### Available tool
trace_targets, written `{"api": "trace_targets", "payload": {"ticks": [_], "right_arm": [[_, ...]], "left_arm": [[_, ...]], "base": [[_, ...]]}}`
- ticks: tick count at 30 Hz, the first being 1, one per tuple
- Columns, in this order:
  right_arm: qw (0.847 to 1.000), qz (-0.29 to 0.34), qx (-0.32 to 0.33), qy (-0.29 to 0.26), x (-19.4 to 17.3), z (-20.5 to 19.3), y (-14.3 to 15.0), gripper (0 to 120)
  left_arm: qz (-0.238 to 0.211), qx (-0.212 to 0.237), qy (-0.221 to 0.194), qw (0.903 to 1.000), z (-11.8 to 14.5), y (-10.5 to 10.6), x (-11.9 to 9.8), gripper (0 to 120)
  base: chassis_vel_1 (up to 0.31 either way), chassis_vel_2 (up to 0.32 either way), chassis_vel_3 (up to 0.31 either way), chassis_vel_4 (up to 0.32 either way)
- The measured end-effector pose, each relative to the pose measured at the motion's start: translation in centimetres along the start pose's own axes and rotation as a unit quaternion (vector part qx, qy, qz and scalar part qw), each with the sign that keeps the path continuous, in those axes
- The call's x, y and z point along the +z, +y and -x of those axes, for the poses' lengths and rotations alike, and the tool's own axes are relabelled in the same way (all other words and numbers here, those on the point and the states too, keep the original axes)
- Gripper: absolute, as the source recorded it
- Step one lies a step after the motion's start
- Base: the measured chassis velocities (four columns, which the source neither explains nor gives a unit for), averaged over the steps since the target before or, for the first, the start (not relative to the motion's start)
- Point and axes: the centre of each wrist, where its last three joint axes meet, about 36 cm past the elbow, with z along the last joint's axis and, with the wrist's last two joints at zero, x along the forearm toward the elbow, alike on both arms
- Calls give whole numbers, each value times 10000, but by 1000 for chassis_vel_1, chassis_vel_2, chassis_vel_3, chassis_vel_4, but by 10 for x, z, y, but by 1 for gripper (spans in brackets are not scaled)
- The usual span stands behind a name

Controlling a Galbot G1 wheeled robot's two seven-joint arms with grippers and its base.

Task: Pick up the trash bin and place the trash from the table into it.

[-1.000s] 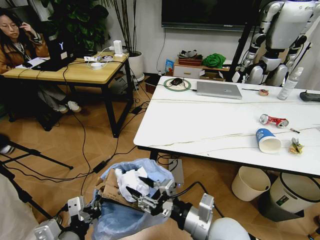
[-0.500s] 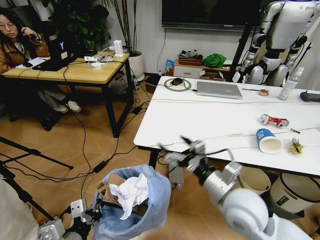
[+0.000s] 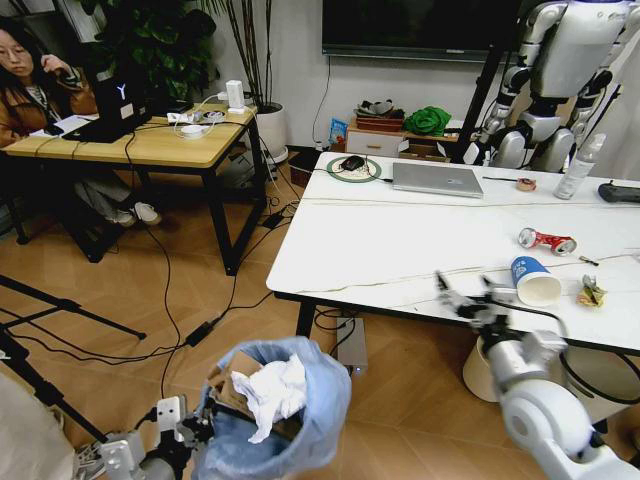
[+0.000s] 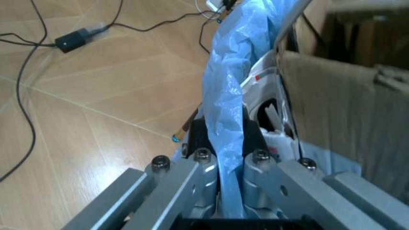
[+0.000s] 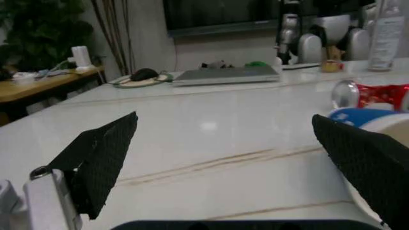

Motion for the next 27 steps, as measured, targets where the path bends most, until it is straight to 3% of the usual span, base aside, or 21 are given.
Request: {"api": "trace_targets", "payload": {"ticks": [6, 16, 23, 27], "right_arm": [[9990, 61, 428, -78, 12, -35, -11, 100], [9971, 105, 661, -373, 22, -77, -5, 100], [9946, -217, 829, -581, 16, -64, 0, 100], [9932, -86, 1146, -175, 3, -35, 17, 100]], "left_arm": [[-12, 82, 58, 9999, 3, 4, -2, 0], [-49, 176, 87, 9998, 8, 9, -5, 0], [-64, 272, 36, 9996, 9, 2, -3, 0], [-110, 245, -53, 9996, 8, 1, -7, 0]], "base": [[0, 0, 0, 0], [0, 0, 0, 0], [0, 0, 0, 0], [0, 0, 0, 0]]}}
